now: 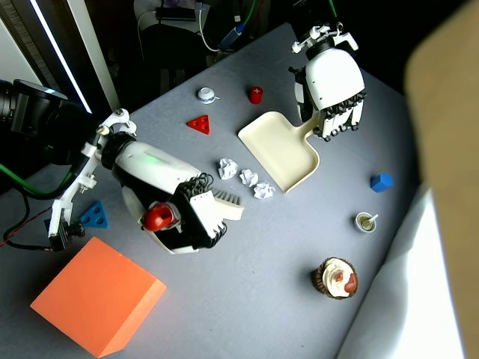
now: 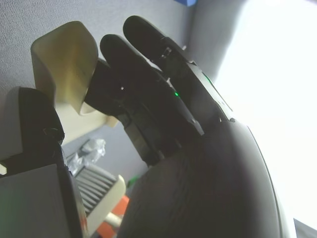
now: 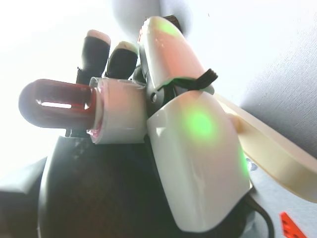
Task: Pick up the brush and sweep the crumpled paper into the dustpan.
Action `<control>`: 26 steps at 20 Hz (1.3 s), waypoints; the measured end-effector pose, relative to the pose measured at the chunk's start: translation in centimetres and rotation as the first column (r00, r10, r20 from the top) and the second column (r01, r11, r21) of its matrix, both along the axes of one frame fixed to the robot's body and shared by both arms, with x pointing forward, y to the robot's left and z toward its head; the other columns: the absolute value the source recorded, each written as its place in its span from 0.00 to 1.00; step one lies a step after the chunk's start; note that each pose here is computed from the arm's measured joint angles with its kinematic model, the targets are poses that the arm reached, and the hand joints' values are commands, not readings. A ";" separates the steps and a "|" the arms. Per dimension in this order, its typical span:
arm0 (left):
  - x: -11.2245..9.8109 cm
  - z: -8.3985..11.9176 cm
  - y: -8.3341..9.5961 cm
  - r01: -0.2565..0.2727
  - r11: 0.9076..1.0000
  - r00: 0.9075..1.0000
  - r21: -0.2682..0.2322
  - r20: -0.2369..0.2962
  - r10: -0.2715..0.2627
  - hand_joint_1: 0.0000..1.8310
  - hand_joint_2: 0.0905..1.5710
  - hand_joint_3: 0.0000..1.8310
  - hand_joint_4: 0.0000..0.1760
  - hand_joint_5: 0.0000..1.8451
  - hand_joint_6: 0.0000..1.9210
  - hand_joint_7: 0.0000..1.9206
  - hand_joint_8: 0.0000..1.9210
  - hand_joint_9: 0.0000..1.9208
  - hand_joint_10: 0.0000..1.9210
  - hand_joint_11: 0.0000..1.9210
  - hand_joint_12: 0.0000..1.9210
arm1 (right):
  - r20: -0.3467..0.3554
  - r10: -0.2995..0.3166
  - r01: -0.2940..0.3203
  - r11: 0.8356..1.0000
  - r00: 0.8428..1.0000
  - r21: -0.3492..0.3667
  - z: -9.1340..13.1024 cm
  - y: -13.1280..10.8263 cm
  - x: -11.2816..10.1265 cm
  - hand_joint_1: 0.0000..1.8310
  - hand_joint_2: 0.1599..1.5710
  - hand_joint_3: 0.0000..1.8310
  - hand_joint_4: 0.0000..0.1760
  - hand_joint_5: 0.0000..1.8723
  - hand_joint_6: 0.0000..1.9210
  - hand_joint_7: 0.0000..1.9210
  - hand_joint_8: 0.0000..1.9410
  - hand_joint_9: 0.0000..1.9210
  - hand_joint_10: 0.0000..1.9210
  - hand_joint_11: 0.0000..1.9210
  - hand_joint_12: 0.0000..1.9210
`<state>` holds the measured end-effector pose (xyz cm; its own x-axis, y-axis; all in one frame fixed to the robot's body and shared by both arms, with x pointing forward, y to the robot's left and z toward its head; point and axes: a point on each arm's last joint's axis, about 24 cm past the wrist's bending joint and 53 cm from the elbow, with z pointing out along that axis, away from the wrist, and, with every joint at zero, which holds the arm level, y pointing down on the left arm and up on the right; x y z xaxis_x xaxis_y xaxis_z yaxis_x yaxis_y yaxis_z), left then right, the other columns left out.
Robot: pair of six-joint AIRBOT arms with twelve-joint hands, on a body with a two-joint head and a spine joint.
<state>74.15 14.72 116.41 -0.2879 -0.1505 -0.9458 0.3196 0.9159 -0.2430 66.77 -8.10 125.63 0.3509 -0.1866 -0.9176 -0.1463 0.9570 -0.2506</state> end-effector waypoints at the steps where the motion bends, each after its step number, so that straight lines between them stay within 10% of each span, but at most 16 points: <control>1: 0.0 0.0 0.0 0.000 1.000 1.000 0.000 0.000 0.000 0.68 0.66 0.00 0.00 0.55 0.55 0.61 0.28 0.60 0.00 0.44 0.32 | -0.001 -0.002 0.002 1.000 1.000 -0.008 0.0 -0.1 0.1 0.86 0.75 0.00 1.00 0.45 1.00 0.39 1.00 0.36 1.00 0.35 1.00; 10: 0.1 0.0 0.0 -0.002 1.000 1.000 0.001 0.001 0.002 0.68 0.66 0.00 0.00 0.54 0.55 0.62 0.27 0.60 0.00 0.46 0.28 | 0.029 -0.011 0.013 0.999 1.000 -0.052 1.9 -0.6 -0.5 0.86 0.74 0.00 0.78 0.44 1.00 0.37 1.00 0.37 1.00 0.35 1.00; 15: 0.1 -0.2 -0.3 0.003 1.000 1.000 0.002 -0.001 -0.003 0.68 0.66 0.00 0.00 0.56 0.53 0.62 0.27 0.60 0.00 0.45 0.30 | 0.091 -0.045 0.055 0.992 0.995 -0.114 3.8 -1.5 -0.9 0.86 0.73 0.00 0.94 0.44 1.00 0.38 1.00 0.37 1.00 0.35 1.00; 26: 0.1 -0.2 -0.2 0.004 1.000 1.000 0.006 0.002 -0.004 0.68 0.66 0.00 0.00 0.55 0.54 0.62 0.27 0.60 0.00 0.45 0.31 | 0.124 -0.042 0.067 0.976 0.991 -0.208 5.7 -1.0 -2.9 0.86 0.74 0.00 0.97 0.46 1.00 0.40 1.00 0.39 1.00 0.36 1.00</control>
